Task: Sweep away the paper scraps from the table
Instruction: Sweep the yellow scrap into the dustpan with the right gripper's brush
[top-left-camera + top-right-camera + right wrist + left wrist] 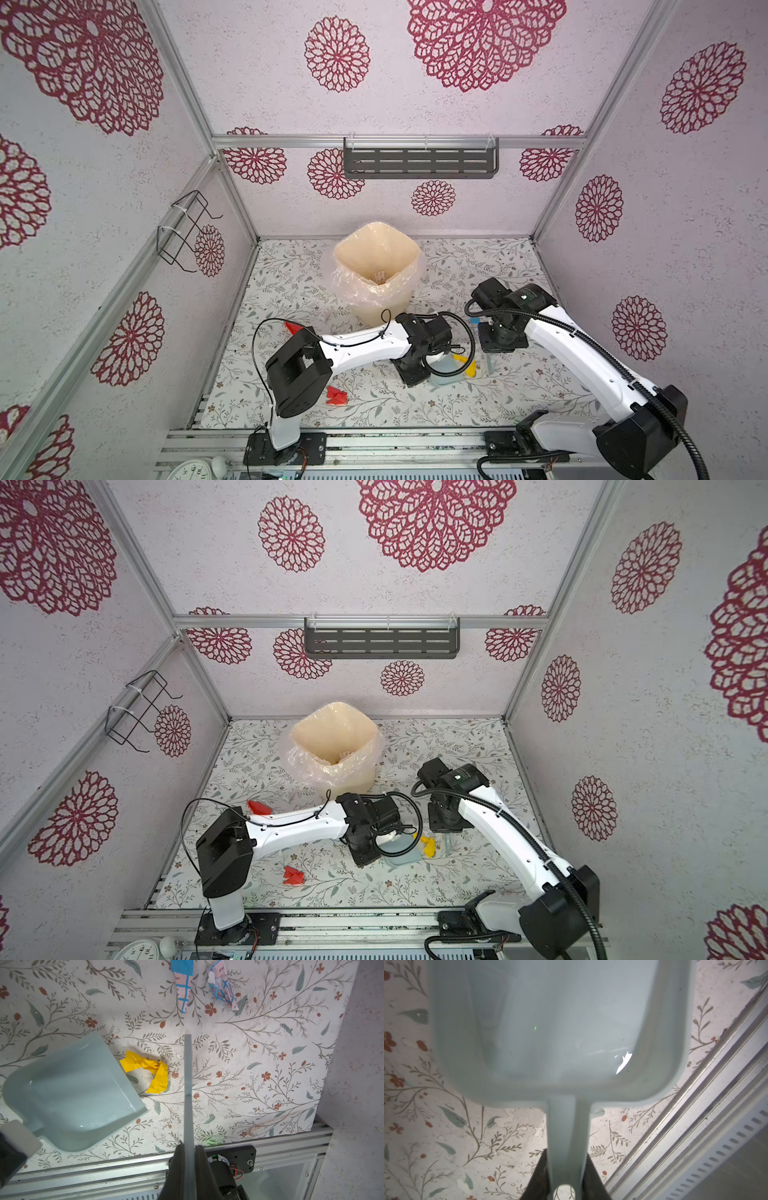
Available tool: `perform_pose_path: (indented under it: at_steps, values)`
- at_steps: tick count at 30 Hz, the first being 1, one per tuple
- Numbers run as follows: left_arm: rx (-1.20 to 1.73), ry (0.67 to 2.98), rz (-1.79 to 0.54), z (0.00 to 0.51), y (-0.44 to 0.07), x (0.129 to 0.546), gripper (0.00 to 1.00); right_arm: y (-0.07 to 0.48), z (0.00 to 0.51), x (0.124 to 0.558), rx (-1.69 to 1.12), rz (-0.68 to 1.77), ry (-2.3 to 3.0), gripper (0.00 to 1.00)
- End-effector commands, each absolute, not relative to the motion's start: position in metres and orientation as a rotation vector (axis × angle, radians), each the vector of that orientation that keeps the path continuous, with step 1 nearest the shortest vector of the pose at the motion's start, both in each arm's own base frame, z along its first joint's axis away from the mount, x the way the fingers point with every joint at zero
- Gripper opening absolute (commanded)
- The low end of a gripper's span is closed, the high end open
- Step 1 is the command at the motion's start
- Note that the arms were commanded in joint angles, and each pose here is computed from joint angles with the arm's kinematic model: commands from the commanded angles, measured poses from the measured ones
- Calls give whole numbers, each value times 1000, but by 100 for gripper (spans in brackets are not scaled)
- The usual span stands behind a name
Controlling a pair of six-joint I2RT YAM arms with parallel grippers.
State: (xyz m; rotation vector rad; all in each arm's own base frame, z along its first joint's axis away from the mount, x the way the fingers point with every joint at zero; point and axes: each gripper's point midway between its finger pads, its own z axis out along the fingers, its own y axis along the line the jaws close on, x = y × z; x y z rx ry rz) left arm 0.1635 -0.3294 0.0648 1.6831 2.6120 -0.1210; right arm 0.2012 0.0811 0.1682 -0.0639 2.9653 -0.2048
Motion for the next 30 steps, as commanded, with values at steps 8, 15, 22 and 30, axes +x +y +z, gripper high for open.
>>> perform_pose_path:
  at_steps: [8,15,22,30]
  values:
    - [1742,2585,-146,57,-337,166,0,79,172,208,-147,-243,2950,0]
    - [1745,2597,-143,52,-336,168,0,88,164,209,-176,-183,2964,0]
    - [1739,2599,-145,53,-335,173,0,94,160,206,-197,-139,2982,0]
    - [1749,2634,-117,34,-332,175,0,106,160,206,-206,-44,2987,0]
